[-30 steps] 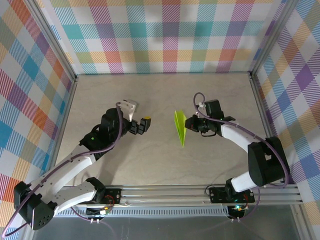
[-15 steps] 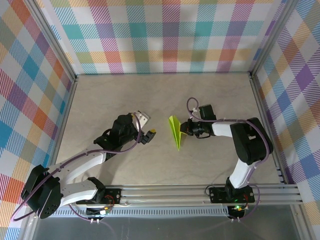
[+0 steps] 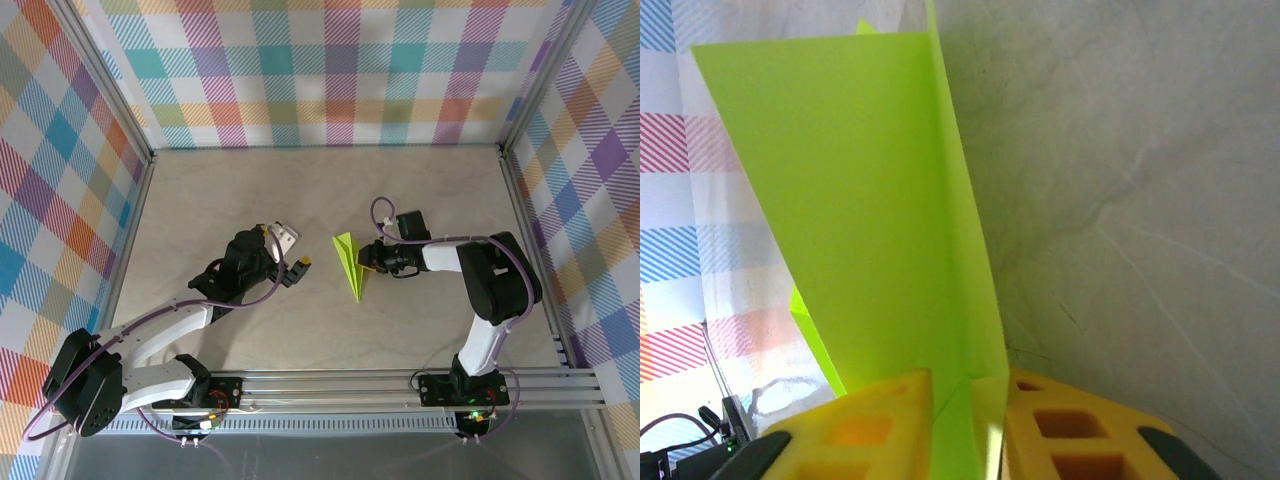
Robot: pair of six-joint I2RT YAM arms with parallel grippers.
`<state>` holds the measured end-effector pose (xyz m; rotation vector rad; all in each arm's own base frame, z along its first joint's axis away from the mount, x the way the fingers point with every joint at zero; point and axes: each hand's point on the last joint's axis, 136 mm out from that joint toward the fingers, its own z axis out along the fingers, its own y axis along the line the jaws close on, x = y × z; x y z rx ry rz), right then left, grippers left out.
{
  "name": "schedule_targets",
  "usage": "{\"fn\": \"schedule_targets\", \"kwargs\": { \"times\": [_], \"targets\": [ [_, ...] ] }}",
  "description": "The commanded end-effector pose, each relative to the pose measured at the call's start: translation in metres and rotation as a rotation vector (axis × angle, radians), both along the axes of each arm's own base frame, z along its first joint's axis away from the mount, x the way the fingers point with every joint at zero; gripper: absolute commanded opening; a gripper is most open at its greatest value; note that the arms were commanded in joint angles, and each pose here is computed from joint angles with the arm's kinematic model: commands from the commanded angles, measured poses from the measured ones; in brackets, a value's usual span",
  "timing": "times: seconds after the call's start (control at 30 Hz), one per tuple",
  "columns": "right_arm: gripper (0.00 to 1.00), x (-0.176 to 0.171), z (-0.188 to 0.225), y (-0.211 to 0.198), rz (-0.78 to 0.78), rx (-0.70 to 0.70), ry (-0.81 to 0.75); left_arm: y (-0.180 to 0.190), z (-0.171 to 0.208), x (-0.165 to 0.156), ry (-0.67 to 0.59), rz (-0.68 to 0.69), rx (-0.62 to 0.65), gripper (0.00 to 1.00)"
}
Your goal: Fold a paper plane with a square sheet of paper (fold left side to right side)
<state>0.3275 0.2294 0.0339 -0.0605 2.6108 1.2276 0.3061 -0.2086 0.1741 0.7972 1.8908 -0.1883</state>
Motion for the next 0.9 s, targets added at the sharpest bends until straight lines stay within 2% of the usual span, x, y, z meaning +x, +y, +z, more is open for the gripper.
{"fn": "schedule_targets", "kwargs": {
  "times": [0.0,0.23,0.4,0.53,0.7,0.87],
  "targets": [
    [0.28,0.004,0.017,-0.001,0.019,0.0,-0.061,0.003,0.011,0.006,-0.047,0.014,-0.008,1.0],
    [0.36,0.001,0.02,-0.016,0.001,-0.107,-0.073,0.003,0.011,0.006,-0.046,0.016,-0.005,1.0],
    [0.36,-0.006,0.03,-0.023,-0.001,-0.152,-0.072,0.004,0.013,0.006,-0.049,0.019,-0.009,1.0],
    [0.36,-0.017,0.042,-0.018,0.027,-0.143,-0.053,0.004,0.014,0.007,-0.054,0.02,-0.01,1.0],
    [0.34,-0.019,0.038,-0.016,0.031,-0.127,-0.019,0.003,0.015,0.006,-0.052,0.017,-0.012,1.0],
    [0.34,-0.02,0.033,-0.005,0.081,-0.053,0.027,0.003,0.013,0.006,-0.045,0.016,-0.014,1.0]
  ]
}}
